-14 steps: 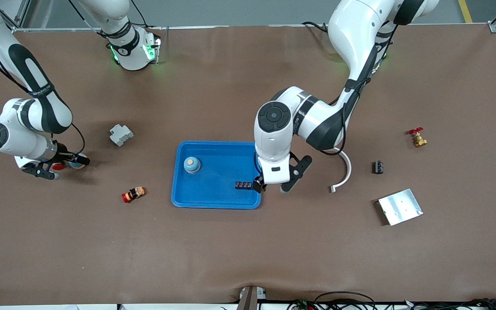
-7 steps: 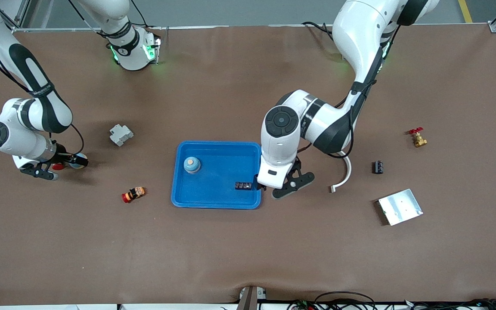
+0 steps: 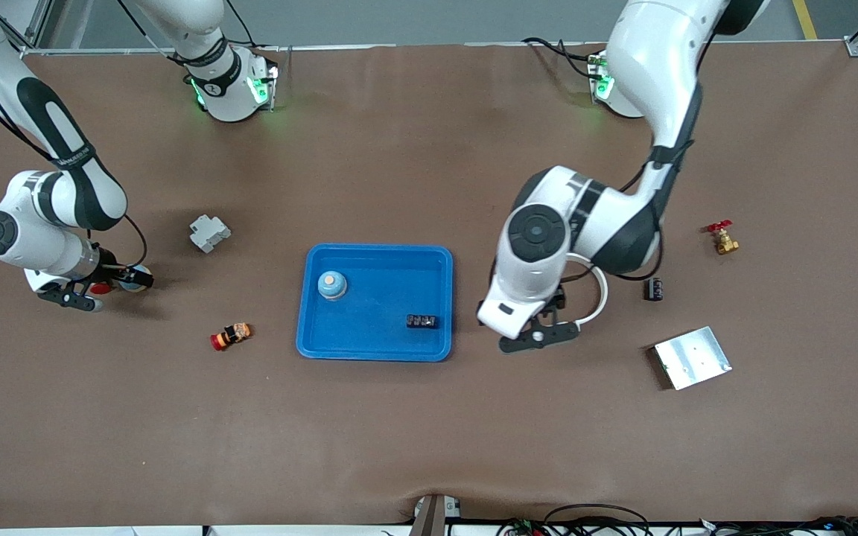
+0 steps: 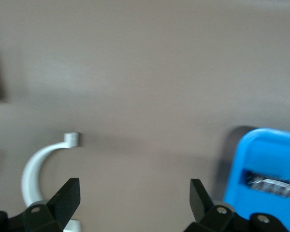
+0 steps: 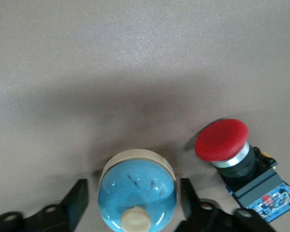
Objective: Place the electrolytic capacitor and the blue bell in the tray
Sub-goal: 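Carry the bell toward the tray while the left gripper reaches the second capacitor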
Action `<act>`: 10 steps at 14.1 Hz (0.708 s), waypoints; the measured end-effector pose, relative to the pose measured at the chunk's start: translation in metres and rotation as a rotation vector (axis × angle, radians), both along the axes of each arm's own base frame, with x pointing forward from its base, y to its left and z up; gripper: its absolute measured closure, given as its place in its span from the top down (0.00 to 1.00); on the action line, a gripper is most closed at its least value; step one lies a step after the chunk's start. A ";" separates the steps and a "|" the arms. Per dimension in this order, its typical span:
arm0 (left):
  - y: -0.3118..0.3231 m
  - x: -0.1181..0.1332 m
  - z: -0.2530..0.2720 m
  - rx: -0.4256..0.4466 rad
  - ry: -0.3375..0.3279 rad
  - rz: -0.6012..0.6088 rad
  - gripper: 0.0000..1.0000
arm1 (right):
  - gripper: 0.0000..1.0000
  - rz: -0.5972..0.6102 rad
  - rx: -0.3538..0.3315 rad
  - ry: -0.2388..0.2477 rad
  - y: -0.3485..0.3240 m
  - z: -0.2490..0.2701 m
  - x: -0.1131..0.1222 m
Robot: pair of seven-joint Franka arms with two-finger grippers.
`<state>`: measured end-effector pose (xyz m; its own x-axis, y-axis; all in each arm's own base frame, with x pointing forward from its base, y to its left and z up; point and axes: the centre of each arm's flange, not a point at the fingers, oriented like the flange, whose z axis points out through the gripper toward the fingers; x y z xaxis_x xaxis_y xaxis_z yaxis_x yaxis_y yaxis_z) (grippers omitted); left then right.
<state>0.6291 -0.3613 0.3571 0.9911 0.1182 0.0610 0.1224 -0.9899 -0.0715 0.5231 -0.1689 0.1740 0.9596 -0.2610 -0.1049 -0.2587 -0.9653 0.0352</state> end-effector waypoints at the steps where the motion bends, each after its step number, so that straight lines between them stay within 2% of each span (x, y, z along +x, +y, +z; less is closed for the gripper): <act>1: 0.014 -0.006 0.007 -0.001 0.000 -0.028 1.00 | 0.67 0.001 -0.001 -0.001 0.000 0.001 0.001; 4: 0.051 -0.028 0.015 -0.001 0.007 -0.093 1.00 | 0.67 0.008 -0.002 0.005 0.002 0.001 0.001; 7: 0.096 -0.037 0.004 -0.008 0.001 -0.101 1.00 | 0.67 0.035 0.000 0.035 0.014 0.003 0.004; 8: 0.114 -0.039 -0.002 -0.010 -0.002 -0.104 1.00 | 0.67 0.055 0.000 0.034 0.025 0.007 0.011; 10: 0.148 -0.042 -0.014 -0.012 -0.003 -0.122 1.00 | 0.67 0.085 -0.002 0.069 0.060 0.033 0.033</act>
